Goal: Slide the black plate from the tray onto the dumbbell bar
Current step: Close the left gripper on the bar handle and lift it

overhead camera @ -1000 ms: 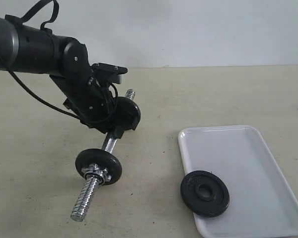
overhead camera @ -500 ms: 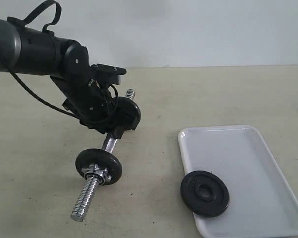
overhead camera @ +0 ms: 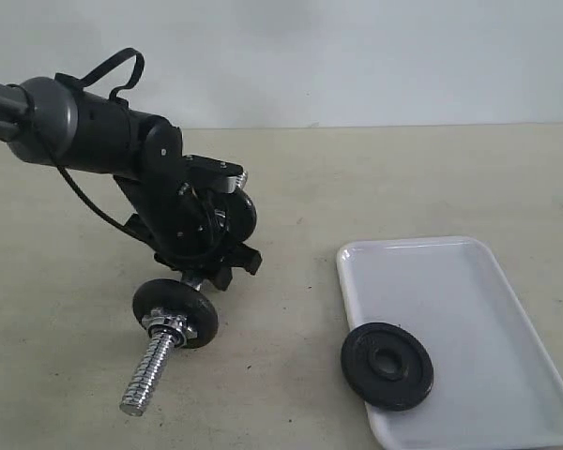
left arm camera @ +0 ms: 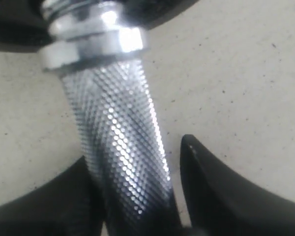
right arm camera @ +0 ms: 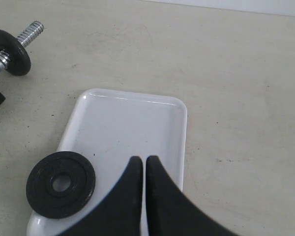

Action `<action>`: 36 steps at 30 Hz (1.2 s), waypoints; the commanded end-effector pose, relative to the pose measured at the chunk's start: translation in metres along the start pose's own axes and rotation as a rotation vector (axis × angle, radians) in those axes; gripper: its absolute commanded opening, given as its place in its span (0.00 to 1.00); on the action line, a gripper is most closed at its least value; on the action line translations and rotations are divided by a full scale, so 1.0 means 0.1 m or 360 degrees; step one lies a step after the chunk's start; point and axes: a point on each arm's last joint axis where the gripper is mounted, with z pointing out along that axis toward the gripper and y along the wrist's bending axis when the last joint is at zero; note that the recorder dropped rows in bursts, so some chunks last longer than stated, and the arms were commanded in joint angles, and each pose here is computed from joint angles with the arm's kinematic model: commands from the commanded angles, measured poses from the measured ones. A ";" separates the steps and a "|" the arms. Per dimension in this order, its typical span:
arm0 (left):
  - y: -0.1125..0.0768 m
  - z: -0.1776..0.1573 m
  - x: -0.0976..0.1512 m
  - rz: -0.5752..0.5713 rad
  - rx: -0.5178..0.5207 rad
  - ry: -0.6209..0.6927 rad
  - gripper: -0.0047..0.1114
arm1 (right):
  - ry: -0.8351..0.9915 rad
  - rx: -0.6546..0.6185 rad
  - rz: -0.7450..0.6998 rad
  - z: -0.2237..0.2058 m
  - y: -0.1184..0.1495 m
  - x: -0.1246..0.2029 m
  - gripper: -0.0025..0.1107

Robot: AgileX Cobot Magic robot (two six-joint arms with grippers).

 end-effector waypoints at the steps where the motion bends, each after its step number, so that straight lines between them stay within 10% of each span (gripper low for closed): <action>1: 0.00 0.00 -0.03 -0.0009 -0.0001 -0.0062 0.38 | -0.0024 -0.0006 -0.0013 -0.02 0.01 -0.02 0.02; 14: 0.00 0.00 -0.03 0.0006 -0.0003 -0.0064 0.37 | -0.0024 -0.0006 -0.0013 -0.02 0.01 -0.02 0.02; 23: 0.00 0.00 -0.03 0.0101 -0.0013 -0.0063 0.08 | -0.0024 -0.0006 -0.0013 -0.02 0.01 -0.02 0.02; 36: 0.00 0.00 -0.03 0.0214 -0.0015 -0.0063 0.08 | -0.0024 -0.0006 -0.0013 -0.02 0.01 -0.02 0.02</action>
